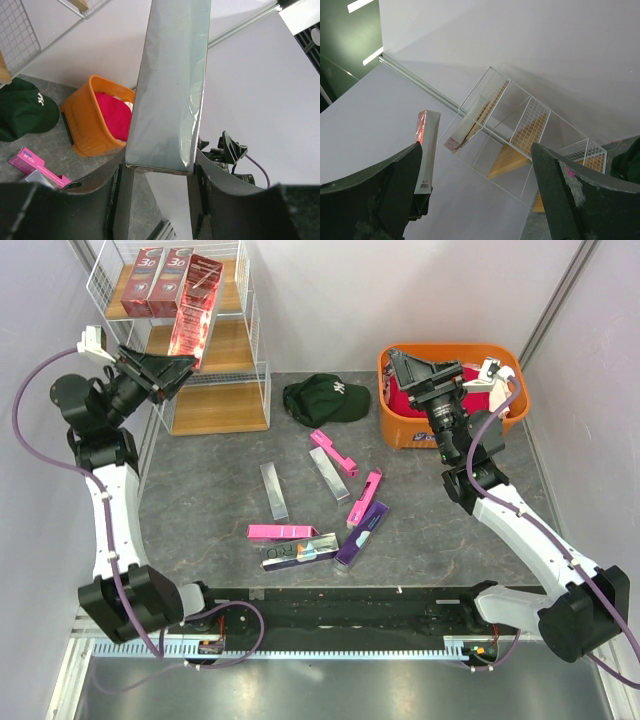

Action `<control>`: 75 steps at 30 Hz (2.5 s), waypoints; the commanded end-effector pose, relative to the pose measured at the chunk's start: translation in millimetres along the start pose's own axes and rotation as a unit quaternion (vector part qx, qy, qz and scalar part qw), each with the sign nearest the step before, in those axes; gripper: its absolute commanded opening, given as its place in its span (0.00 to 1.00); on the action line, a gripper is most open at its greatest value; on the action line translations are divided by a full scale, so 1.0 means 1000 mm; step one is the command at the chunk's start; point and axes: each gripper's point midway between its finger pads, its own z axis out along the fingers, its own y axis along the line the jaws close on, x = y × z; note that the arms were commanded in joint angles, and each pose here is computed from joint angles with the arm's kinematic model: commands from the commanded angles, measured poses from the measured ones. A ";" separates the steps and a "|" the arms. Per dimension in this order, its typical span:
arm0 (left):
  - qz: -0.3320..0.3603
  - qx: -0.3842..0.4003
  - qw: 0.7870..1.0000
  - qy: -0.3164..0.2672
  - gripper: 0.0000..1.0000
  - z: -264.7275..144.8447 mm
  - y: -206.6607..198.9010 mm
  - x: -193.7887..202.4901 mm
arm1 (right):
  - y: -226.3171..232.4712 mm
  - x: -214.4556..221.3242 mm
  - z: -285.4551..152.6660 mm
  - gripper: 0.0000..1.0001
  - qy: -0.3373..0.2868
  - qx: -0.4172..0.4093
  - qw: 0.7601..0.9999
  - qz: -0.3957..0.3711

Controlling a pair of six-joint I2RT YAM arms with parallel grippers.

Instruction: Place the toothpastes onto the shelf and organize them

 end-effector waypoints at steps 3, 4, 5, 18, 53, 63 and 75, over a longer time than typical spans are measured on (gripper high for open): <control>0.002 0.007 1.000 -0.013 0.07 0.016 -0.014 -0.034 | 0.002 -0.005 -0.001 0.98 -0.001 -0.008 1.000 -0.009; -0.003 0.002 1.000 -0.018 0.07 0.020 -0.008 -0.039 | 0.001 -0.003 -0.001 0.98 0.001 -0.006 1.000 -0.010; -0.008 0.000 1.000 -0.022 0.07 0.022 -0.005 -0.043 | 0.000 -0.004 -0.001 0.98 0.000 -0.006 1.000 -0.010; -0.062 -0.020 0.998 -0.019 0.04 0.073 0.026 -0.080 | -0.011 -0.001 0.001 0.98 0.000 0.009 1.000 -0.012; -0.139 -0.078 0.985 -0.066 0.23 0.125 0.075 -0.109 | -0.021 -0.007 -0.001 0.98 -0.007 0.026 0.999 -0.023; -0.132 -0.057 0.988 -0.059 0.74 0.121 0.059 -0.105 | -0.026 -0.009 -0.004 0.98 -0.007 0.033 0.999 -0.027; -0.098 -0.057 0.993 -0.031 1.00 0.099 0.051 -0.072 | -0.029 -0.006 -0.007 0.98 -0.001 0.035 0.999 -0.020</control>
